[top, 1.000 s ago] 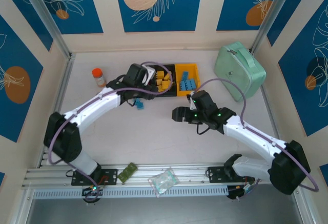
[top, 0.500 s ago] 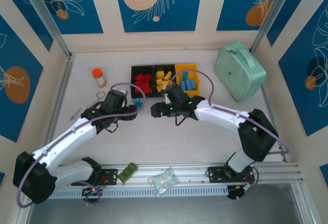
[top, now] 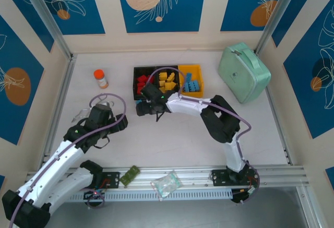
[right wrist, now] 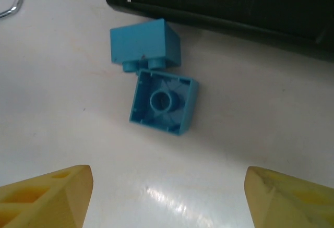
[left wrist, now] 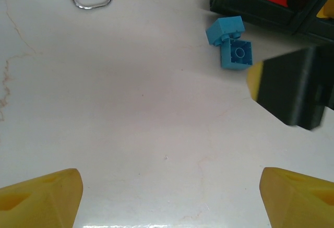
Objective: Sort the legos into containers by color
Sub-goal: Pick up the lego from the center of the table.
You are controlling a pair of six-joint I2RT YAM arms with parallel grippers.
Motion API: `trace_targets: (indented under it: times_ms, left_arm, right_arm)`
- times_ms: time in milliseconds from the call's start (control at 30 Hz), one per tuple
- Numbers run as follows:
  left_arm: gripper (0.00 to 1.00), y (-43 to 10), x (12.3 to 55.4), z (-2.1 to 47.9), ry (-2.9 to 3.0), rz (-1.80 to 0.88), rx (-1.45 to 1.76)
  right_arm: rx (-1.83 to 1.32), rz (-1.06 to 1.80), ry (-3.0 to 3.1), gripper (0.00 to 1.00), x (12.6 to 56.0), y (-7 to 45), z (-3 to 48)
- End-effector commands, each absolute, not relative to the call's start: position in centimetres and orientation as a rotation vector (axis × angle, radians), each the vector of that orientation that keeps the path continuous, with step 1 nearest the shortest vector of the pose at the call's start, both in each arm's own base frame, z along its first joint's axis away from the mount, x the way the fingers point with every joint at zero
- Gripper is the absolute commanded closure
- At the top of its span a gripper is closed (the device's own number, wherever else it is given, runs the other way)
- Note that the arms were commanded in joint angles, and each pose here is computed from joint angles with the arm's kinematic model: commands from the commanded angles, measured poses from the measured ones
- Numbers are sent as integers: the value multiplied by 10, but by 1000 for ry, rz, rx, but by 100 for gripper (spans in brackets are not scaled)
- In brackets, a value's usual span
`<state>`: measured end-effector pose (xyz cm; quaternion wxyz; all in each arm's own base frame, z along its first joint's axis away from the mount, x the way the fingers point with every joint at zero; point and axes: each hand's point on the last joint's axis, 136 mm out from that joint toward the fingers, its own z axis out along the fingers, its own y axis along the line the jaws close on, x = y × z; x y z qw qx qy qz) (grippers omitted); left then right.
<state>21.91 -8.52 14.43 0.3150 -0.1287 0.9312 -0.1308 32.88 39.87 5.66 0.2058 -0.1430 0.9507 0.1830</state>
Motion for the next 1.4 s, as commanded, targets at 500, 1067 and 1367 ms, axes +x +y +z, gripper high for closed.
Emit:
trace_targets:
  times_ms: [500,1067,1367]
  left_arm:
    - [13,-89,211,117,2524,-406,-418]
    - [14,-94,214,107,2541,-433,-422]
    - [15,-129,224,106,2545,-638,-327]
  right_arm:
    - [-420,271,2720,47,340,410,13]
    - [-473,245,2638,65,328,402,37]
    - [-399,293,2580,65,311,361,85]
